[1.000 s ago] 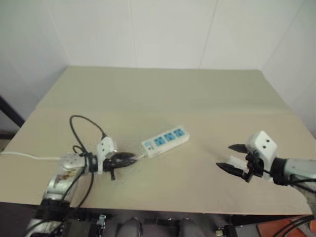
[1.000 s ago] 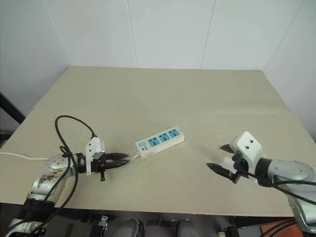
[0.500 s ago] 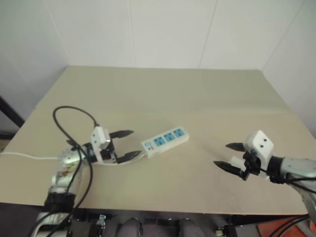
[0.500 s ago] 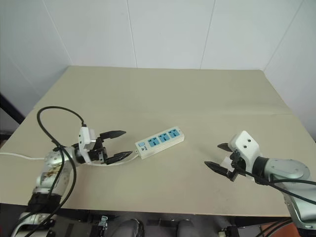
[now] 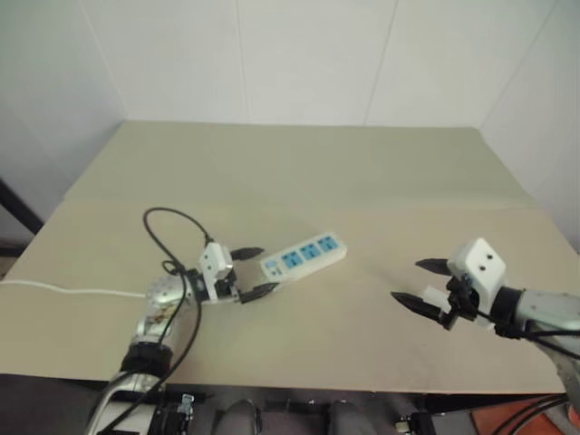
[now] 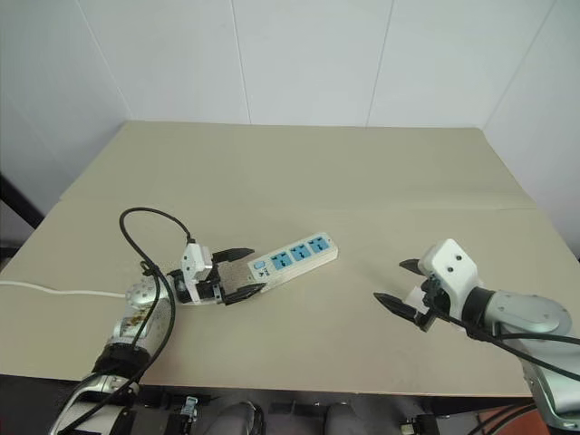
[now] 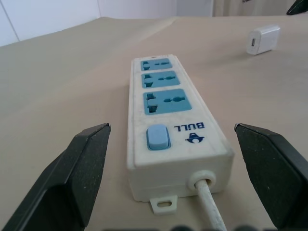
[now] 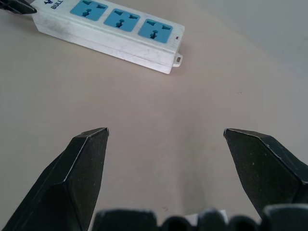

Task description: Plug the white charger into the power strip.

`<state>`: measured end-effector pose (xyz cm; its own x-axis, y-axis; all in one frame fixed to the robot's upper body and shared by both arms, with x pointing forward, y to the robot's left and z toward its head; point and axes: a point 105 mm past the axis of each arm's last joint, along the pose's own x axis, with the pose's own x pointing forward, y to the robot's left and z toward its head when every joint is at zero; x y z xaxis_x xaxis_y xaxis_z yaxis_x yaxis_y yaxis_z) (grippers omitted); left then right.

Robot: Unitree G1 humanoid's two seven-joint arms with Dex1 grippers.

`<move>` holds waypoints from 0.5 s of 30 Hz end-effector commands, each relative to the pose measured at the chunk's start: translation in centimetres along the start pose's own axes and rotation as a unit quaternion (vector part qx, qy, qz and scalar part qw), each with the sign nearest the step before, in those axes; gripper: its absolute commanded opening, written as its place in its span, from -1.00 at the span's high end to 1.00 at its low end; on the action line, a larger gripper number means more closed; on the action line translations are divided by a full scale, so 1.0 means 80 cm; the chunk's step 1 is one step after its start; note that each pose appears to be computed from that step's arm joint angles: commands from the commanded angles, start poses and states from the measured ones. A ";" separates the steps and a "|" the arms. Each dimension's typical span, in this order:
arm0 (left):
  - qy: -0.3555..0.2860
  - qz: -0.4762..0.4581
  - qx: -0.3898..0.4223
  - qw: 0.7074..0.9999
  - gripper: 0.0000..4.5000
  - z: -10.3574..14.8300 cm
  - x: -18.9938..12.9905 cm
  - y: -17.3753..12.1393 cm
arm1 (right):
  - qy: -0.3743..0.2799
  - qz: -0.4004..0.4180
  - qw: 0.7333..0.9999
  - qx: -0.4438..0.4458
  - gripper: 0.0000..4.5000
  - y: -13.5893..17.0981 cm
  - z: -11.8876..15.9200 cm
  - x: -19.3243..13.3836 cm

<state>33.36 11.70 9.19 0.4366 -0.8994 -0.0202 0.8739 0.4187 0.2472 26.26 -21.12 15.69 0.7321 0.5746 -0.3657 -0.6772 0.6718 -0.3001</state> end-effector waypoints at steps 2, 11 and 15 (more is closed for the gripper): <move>0.001 0.004 0.016 1.000 -0.99 -0.001 0.010 -0.001 | -0.011 -0.022 1.000 -0.014 -1.00 -0.005 0.012 -0.010; 0.019 0.020 -0.002 1.000 -0.91 -0.012 0.016 -0.002 | -0.004 -0.027 1.000 -0.013 -1.00 -0.006 0.010 -0.010; 0.036 0.011 0.005 0.999 -0.48 -0.019 0.014 -0.006 | -0.007 -0.029 0.999 -0.013 -1.00 -0.007 0.011 -0.007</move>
<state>34.01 11.05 8.21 0.4870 -0.8721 -0.0476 0.8510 0.4616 0.2505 26.19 -21.46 15.70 0.7534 0.5452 -0.3676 -0.6517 0.6939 -0.3063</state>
